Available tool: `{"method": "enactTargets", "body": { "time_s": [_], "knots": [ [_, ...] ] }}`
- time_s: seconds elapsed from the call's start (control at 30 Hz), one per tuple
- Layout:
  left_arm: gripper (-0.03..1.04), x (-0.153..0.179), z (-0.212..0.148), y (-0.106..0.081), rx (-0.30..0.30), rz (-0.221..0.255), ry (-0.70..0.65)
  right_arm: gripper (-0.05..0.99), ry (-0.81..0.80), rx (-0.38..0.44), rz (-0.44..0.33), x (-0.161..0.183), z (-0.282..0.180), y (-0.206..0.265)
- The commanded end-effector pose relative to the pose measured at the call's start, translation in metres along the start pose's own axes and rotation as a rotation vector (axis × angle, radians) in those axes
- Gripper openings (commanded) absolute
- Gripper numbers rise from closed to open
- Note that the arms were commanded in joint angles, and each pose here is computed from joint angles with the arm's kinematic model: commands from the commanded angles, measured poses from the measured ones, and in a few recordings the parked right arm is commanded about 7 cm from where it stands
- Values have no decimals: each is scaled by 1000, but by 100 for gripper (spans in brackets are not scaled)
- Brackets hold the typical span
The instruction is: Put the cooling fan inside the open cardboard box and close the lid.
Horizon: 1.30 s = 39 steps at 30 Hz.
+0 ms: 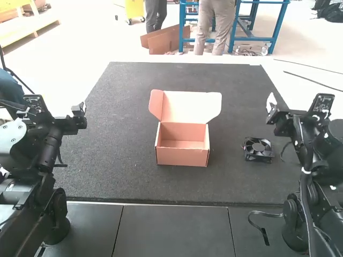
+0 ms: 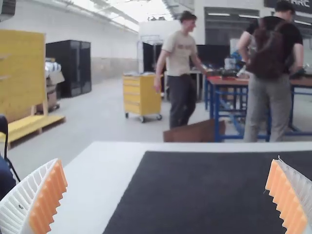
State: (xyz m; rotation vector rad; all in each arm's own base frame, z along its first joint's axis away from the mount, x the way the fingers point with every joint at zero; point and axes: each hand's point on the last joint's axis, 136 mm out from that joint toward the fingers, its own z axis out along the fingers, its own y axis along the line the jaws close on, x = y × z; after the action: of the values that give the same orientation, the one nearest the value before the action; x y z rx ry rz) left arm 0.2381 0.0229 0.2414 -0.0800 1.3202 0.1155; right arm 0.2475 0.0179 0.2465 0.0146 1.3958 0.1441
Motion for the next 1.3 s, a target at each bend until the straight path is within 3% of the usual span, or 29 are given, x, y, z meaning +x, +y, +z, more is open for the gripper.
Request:
{"method": "enactTargets", "body": {
  "time_s": [0.0, 0.13, 0.27, 0.47, 0.57, 0.63, 0.8, 0.93, 1.17, 1.27],
  "knots": [
    [97, -34, 6, 1, -5, -18, -35, 91, 1, 15, 65, -36, 17, 2],
    [97, -45, 22, 1, -6, -35, 31, 91, 111, 60, 110, -47, 47, -2],
    [97, -57, 40, 0, -11, -43, 113, 91, 226, 103, 106, -53, 71, -6],
    [97, -51, 65, -3, -9, -20, 374, 91, 451, 157, 68, -54, 98, -11],
    [97, -38, 68, -18, 71, -31, 519, 91, 528, 167, 97, -50, 105, -10],
    [97, -37, 70, -21, 81, -56, 567, 91, 564, 192, 118, -51, 106, -12],
    [97, -12, 66, -20, 64, -52, 666, 91, 884, 256, -20, 7, 93, -31],
    [97, 1, 61, -23, 78, -29, 700, 91, 1032, 286, -53, 26, 75, -45],
    [97, 3, 59, -31, 110, -11, 718, 90, 1234, 316, -65, 64, 43, -84],
    [97, 8, 57, -32, 110, 1, 748, 90, 1310, 287, -8, 81, 32, -88]
  ]
}}
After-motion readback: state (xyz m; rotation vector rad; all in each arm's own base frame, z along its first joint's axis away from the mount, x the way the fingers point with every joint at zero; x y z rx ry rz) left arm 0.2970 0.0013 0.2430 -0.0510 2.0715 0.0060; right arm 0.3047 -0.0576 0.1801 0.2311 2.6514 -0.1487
